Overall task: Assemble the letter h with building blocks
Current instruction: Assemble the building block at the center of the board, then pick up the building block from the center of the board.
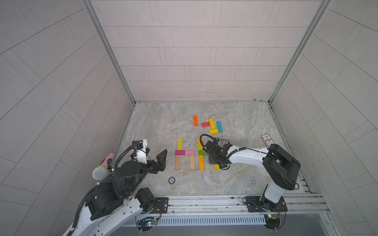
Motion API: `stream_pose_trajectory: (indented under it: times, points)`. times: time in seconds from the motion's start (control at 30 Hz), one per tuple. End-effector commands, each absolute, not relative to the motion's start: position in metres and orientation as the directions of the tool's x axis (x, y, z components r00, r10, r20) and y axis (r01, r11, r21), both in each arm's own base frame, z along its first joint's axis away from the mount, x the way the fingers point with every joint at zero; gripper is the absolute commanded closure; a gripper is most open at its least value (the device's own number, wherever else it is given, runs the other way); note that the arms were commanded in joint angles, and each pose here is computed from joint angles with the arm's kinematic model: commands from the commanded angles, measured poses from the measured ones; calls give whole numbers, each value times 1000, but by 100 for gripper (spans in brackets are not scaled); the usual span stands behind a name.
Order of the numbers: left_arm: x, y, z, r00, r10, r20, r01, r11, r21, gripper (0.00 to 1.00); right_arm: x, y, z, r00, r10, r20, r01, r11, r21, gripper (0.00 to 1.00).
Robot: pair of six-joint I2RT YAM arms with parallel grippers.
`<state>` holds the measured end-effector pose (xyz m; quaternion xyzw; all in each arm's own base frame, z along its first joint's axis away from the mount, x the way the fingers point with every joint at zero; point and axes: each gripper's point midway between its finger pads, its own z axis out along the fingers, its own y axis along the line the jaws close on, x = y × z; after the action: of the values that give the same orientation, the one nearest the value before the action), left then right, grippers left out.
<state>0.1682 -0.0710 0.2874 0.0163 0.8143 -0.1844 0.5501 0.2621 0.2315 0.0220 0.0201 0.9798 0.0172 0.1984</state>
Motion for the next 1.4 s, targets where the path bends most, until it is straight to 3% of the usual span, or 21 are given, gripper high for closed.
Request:
stream_pose_trajectory:
  times: [0.0, 0.4, 0.67, 0.87, 1.0, 1.17, 1.37]
  points:
    - [172, -69, 286, -386, -161, -908, 216, 942, -258, 0, 262, 224, 11, -926, 43, -376, 46, 999, 2, 70]
    - [172, -70, 285, -386, -160, -908, 215, 942, -258, 0, 262, 224, 12, -924, 45, -379, 47, 999, 5, 47]
    - [172, -70, 285, -388, -158, -908, 215, 942, -256, 0, 269, 231, 24, -913, 45, -406, 35, 999, 32, 44]
    - [172, -70, 284, -390, -158, -907, 213, 943, -255, 0, 276, 229, 60, -876, 54, -479, 30, 998, 57, 39]
    - [172, -69, 285, -386, -161, -908, 211, 943, -257, 0, 279, 223, 107, -826, 73, -560, 13, 994, 111, 29]
    - [172, -70, 286, -386, -161, -909, 217, 941, -259, 0, 294, 218, 162, -749, 57, -660, -64, 985, 158, 25]
    - [174, -70, 283, -392, -155, -907, 209, 945, -252, 0, 349, 213, 164, -785, 55, -618, -42, 989, 141, 22]
